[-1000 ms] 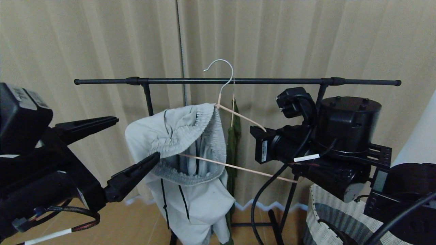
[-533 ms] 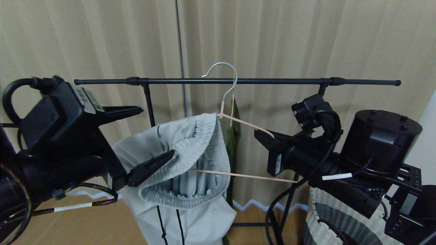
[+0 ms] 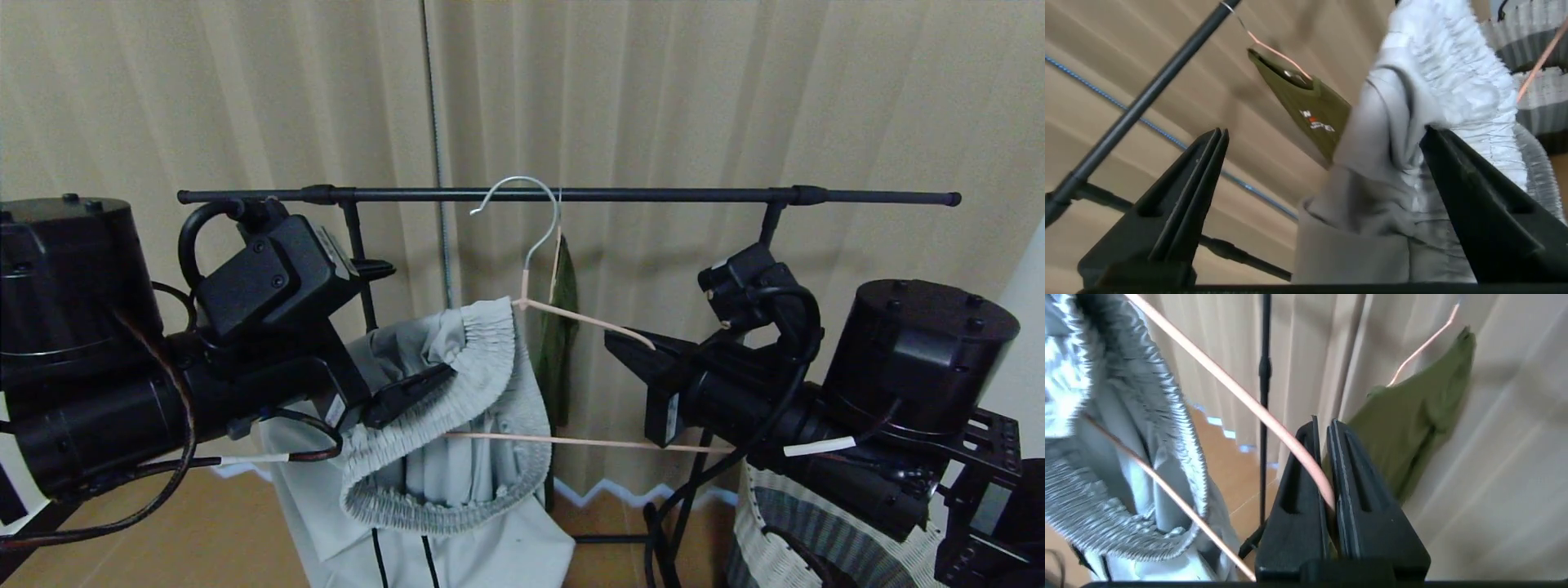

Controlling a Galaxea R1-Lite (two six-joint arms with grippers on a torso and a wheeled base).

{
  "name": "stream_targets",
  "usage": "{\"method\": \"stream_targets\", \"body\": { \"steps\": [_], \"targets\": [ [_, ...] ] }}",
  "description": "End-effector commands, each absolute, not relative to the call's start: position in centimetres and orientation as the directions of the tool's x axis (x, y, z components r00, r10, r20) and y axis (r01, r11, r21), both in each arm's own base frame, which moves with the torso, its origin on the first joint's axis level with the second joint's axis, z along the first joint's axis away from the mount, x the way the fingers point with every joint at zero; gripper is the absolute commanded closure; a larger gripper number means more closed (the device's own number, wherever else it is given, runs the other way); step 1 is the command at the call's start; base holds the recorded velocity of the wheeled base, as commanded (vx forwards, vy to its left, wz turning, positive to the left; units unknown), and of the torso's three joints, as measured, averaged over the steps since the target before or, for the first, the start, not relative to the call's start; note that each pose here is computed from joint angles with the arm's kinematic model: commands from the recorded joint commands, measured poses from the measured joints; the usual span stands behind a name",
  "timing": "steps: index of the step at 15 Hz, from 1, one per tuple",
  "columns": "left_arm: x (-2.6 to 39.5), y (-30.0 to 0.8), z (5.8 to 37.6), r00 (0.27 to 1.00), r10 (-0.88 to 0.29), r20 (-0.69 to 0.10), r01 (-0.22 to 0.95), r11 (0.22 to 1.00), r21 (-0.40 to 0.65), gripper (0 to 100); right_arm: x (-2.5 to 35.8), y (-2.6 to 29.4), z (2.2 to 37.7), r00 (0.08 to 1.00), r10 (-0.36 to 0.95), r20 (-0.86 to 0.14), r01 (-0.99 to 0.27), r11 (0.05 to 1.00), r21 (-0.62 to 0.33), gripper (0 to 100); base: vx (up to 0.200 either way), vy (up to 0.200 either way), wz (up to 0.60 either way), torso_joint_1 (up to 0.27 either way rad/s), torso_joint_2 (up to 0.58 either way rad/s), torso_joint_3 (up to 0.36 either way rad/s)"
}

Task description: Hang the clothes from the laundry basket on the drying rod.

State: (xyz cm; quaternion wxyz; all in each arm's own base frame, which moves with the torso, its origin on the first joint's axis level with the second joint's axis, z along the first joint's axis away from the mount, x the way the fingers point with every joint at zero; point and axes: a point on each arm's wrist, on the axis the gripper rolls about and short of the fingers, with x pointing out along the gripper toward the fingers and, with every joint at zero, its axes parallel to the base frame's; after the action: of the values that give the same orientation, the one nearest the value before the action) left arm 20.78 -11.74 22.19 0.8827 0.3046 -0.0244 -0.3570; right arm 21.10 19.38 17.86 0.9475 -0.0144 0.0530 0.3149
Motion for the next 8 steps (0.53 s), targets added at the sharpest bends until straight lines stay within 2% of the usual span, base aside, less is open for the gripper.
{"method": "stream_targets", "body": {
  "steps": [1, 8],
  "targets": [
    [20.92, -11.86, 21.64, 0.739, -0.645, -0.195, 0.627, 0.553, 0.549, 100, 20.93, 19.29, 17.96, 0.795, 0.598, -0.1, -0.601, 0.799, 0.007, 100, 0.0, 0.0, 0.0, 0.0, 0.0, 0.0],
    [20.61, -11.69, 21.11, 0.716, -0.665, -0.211, 0.653, 0.533, 0.538, 100, 20.28, 19.37, 18.73, 0.758, 0.65, -0.049, -0.65, 0.76, 0.012, 100, 0.0, 0.0, 0.0, 0.0, 0.0, 0.0]
  ]
}}
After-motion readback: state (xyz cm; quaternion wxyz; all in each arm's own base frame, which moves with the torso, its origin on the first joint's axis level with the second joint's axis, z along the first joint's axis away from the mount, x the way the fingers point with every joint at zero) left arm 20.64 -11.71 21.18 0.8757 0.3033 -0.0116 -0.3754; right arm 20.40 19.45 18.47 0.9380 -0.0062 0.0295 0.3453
